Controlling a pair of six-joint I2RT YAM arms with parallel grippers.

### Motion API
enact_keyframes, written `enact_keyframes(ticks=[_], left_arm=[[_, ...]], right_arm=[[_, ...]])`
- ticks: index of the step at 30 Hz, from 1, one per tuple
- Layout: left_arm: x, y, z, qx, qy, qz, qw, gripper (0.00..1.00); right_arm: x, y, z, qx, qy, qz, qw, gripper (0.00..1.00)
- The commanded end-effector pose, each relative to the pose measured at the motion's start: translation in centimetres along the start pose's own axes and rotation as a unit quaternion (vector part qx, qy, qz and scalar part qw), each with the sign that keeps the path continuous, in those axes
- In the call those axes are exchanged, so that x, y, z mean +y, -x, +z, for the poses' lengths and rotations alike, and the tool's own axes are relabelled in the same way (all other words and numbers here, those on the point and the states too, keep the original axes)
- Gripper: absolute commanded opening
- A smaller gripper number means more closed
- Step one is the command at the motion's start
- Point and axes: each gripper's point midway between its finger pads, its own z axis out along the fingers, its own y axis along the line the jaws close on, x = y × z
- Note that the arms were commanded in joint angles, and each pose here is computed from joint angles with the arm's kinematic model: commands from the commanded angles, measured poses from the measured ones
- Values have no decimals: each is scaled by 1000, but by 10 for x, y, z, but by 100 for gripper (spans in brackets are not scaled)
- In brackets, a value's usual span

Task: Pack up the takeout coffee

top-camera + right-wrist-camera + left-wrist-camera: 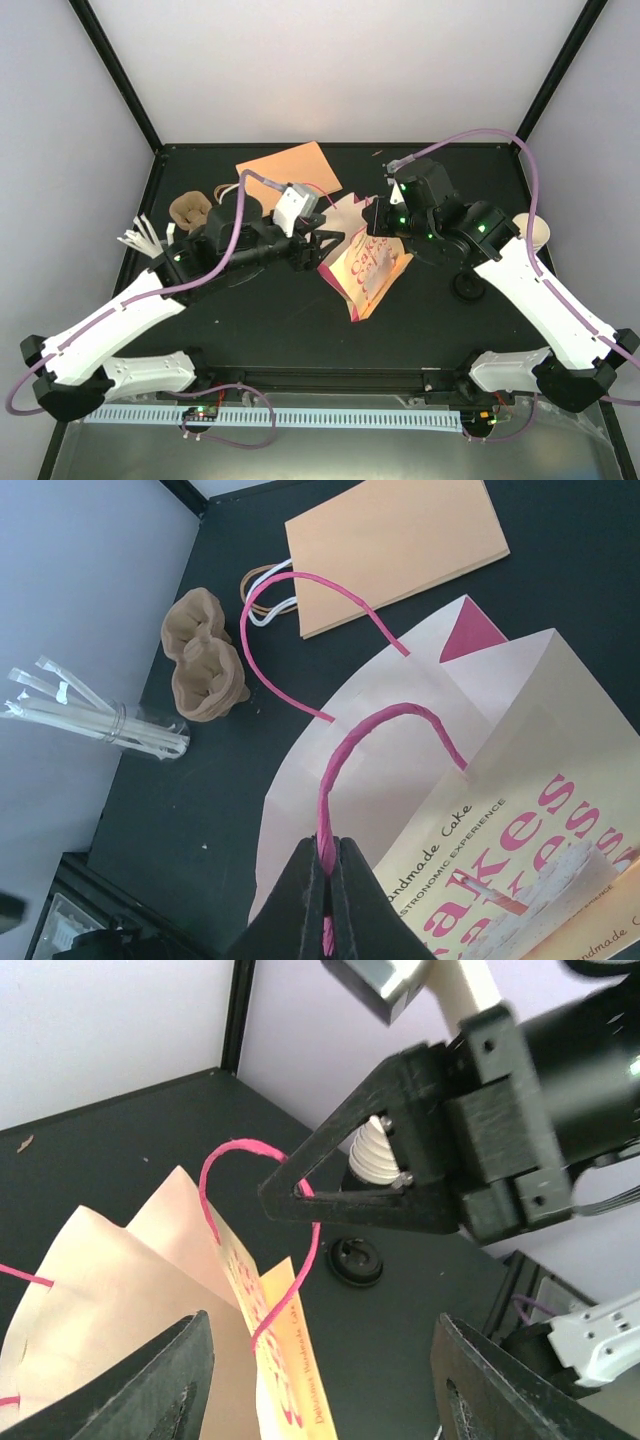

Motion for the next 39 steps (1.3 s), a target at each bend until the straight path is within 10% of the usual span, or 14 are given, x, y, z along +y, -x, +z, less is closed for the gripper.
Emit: enact_keyframes(ticks=[1, 23, 32, 39], left_arm=[[-2, 5, 11, -5, -4, 20, 1000, 61], [10, -42, 69, 64, -16, 56, 996, 59], [26, -62, 89, 100, 13, 60, 993, 4], [35, -67, 83, 101, 38, 44, 993, 2]], right_arm=[[3, 2, 2, -2, 10, 10, 1000, 1], [8, 2, 0, 1, 21, 19, 1000, 1], [8, 3, 0, -1, 22, 26, 999, 3], [-6, 13, -11, -49, -6, -21, 999, 30]])
